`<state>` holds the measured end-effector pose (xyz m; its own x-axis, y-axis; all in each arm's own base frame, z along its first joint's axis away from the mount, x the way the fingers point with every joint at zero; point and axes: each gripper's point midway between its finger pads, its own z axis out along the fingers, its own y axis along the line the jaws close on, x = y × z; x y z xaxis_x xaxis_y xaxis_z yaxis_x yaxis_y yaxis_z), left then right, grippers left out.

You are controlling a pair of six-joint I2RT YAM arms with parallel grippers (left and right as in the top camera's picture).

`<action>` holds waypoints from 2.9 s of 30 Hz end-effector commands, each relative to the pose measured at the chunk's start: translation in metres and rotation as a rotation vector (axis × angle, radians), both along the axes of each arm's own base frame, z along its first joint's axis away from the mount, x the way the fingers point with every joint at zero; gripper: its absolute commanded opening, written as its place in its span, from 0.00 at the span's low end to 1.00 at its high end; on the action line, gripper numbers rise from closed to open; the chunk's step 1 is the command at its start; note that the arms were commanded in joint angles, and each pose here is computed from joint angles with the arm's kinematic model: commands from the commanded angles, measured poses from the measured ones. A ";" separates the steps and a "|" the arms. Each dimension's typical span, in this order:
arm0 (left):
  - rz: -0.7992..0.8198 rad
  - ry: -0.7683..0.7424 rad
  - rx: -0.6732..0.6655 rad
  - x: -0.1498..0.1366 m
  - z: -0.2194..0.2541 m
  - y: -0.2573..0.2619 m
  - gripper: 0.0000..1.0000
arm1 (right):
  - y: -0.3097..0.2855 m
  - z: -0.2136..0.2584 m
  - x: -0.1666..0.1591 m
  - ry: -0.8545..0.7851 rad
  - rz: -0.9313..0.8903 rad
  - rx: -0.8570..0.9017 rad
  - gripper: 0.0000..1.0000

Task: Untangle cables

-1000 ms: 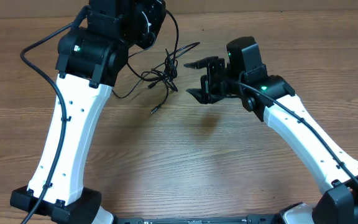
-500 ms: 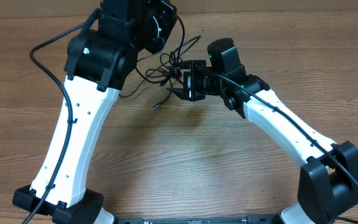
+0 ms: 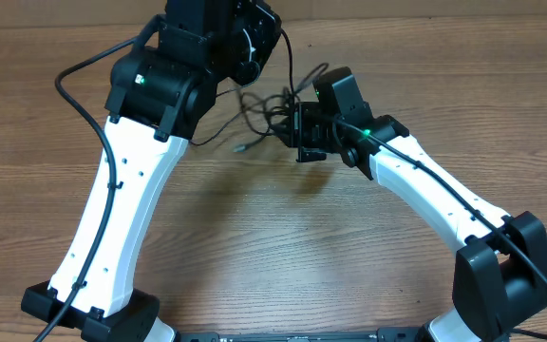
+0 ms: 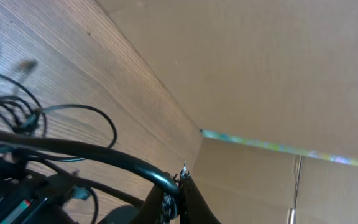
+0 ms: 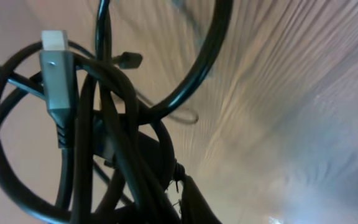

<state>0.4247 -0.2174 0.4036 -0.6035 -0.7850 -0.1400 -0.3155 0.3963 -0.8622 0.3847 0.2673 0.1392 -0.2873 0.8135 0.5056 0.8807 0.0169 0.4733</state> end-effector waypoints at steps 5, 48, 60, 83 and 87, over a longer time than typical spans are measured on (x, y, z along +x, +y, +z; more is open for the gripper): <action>-0.039 -0.284 0.046 -0.024 0.080 0.029 0.04 | -0.110 -0.058 -0.011 0.147 -0.186 -0.434 0.16; -0.366 0.525 -0.033 0.031 -0.236 -0.115 0.57 | -0.259 0.036 -0.069 -0.039 0.228 -0.660 0.90; -0.457 0.641 -0.029 0.016 -0.323 -0.162 0.43 | -0.259 0.036 -0.070 -0.036 0.229 -0.659 0.91; -0.519 0.429 0.235 0.043 -0.244 -0.094 0.52 | -0.258 0.034 -0.078 -0.006 0.244 -0.648 0.95; -0.477 0.675 0.201 0.001 -0.262 -0.091 0.48 | -0.258 0.034 -0.078 -0.019 0.274 -0.659 0.96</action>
<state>0.4421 -0.3026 0.1382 -0.8862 -0.4023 0.2298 -0.4626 0.7399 -0.4885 0.3015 0.0123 0.1604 -0.5080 0.8607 -0.0347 0.8235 0.4971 0.2735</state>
